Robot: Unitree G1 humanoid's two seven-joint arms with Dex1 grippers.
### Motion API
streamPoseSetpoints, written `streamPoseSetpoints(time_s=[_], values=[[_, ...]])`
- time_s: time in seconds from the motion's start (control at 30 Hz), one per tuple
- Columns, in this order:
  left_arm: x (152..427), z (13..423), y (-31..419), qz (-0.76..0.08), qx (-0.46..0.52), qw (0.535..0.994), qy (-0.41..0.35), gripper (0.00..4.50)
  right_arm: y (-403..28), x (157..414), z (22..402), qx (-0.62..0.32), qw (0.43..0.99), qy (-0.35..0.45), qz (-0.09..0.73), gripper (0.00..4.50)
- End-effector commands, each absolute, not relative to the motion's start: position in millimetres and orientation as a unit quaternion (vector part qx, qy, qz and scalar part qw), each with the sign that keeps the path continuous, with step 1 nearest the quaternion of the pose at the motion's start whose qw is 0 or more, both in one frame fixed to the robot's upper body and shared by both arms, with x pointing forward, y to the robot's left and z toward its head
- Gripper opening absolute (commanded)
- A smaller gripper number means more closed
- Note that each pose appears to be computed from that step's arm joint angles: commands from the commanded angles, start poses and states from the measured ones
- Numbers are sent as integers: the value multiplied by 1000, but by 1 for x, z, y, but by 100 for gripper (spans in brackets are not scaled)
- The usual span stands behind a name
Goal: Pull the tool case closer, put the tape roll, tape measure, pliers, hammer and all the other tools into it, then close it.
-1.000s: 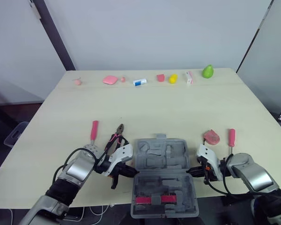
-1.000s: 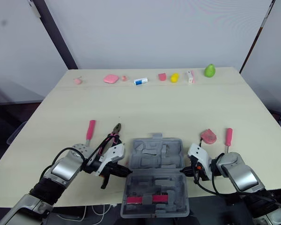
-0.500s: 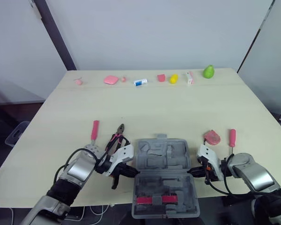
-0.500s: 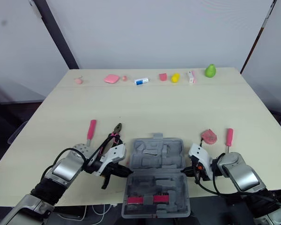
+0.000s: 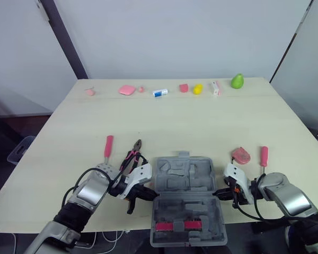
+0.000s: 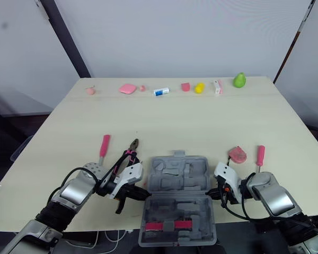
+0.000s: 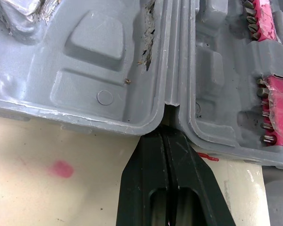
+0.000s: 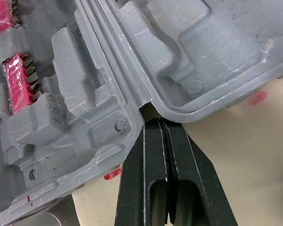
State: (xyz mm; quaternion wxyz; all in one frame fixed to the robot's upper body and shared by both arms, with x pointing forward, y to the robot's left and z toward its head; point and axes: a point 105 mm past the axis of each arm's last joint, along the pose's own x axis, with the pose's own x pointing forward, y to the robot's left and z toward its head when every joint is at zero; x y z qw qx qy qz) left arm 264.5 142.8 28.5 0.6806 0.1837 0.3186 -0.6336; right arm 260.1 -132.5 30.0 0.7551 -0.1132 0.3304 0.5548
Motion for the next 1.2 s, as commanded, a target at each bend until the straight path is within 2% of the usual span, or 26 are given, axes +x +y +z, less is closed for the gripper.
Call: streamPoseSetpoints(time_s=[0.03, 0.93, 1.2], values=[[248, 15, 128, -664, 175, 647, 331, 1, -112, 254, 40, -106, 737, 299, 596, 0], [248, 15, 133, -660, 177, 647, 338, 1, -116, 257, 35, -122, 745, 299, 584, 0], [254, 20, 144, -640, 163, 669, 339, 1, -128, 261, 36, -117, 766, 291, 562, 0]])
